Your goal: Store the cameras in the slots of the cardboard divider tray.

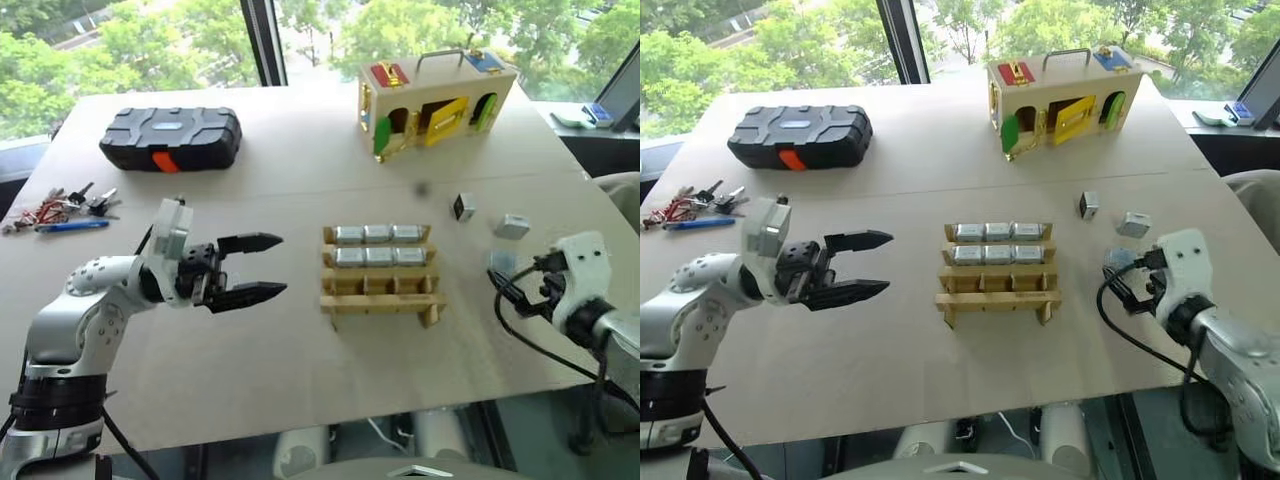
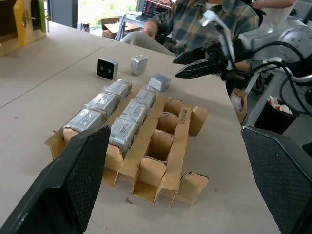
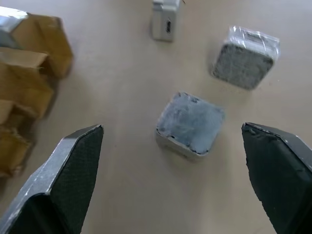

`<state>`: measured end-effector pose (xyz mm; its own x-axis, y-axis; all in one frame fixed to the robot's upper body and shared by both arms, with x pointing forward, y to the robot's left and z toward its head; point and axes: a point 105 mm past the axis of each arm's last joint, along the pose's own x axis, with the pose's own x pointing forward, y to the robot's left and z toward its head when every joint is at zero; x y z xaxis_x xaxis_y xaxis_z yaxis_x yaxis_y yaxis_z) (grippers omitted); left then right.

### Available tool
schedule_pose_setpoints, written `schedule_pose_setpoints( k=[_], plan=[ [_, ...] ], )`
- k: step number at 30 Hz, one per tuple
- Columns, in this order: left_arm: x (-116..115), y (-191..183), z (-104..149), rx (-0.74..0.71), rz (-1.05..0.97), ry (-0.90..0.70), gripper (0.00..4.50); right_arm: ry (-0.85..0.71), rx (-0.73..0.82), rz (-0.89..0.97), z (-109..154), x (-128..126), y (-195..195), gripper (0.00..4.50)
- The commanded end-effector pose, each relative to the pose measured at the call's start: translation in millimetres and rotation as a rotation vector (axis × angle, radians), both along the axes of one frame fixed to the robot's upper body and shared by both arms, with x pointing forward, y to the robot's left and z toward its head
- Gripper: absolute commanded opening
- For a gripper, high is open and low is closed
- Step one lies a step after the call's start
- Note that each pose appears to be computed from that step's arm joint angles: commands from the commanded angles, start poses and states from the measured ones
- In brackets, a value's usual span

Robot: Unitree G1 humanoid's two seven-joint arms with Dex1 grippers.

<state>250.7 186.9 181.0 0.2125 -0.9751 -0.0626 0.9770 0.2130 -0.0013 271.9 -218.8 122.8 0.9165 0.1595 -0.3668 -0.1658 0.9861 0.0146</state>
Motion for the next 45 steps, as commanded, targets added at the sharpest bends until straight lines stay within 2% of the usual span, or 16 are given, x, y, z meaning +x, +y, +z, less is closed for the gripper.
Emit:
schedule_pose_setpoints(
  k=[1,8,11,12,15,17,20,22,24,26,28,30,33,36,45],
  plan=[
    [-6,-1,5,0.019,-0.014,-0.048,4.47,0.029,-0.006,-0.06,-4,7,-4,4.5],
    [-5,0,3,0.025,-0.001,-0.055,4.47,0.086,0.016,-0.136,-21,22,-4,4.5],
    [-6,-2,3,0.025,0.0,-0.055,4.47,0.064,0.012,-0.157,-22,25,-6,4.5],
    [-7,-2,4,0.025,0.0,-0.055,4.5,0.054,0.001,-0.161,-22,26,-6,3.94],
    [-8,-4,4,0.024,0.002,-0.045,4.5,0.026,-0.014,-0.157,-18,25,-7,2.6],
    [-8,-6,2,0.03,0.008,-0.029,4.5,0.003,-0.059,-0.146,-15,24,-8,1.85],
    [-1,-14,1,0.048,0.068,-0.044,4.5,-0.085,-0.165,-0.075,-2,19,-5,1.86],
    [7,-24,6,0.03,0.126,-0.04,4.5,-0.236,-0.315,0.062,23,13,6,1.86],
    [12,-37,20,-0.059,0.149,0.057,4.5,-0.365,-0.434,0.265,46,-1,31,1.86],
    [20,-48,26,-0.045,0.2,0.166,4.5,-0.454,-0.541,0.422,62,-14,51,1.86],
    [17,-65,38,-0.077,0.1,0.314,4.5,-0.51,-0.609,0.604,68,-24,74,1.86],
    [23,-79,47,-0.12,0.064,0.389,4.5,-0.577,-0.674,0.707,73,-26,89,1.86],
    [24,-106,54,-0.137,-0.028,0.435,4.5,-0.665,-0.668,0.825,83,-24,117,1.86],
    [26,-121,48,-0.101,-0.045,0.445,4.5,-0.732,-0.666,0.875,94,-21,133,1.86],
    [32,-127,53,-0.158,-0.04,0.461,4.5,-0.794,-0.63,0.941,104,-25,152,1.86]
  ],
)
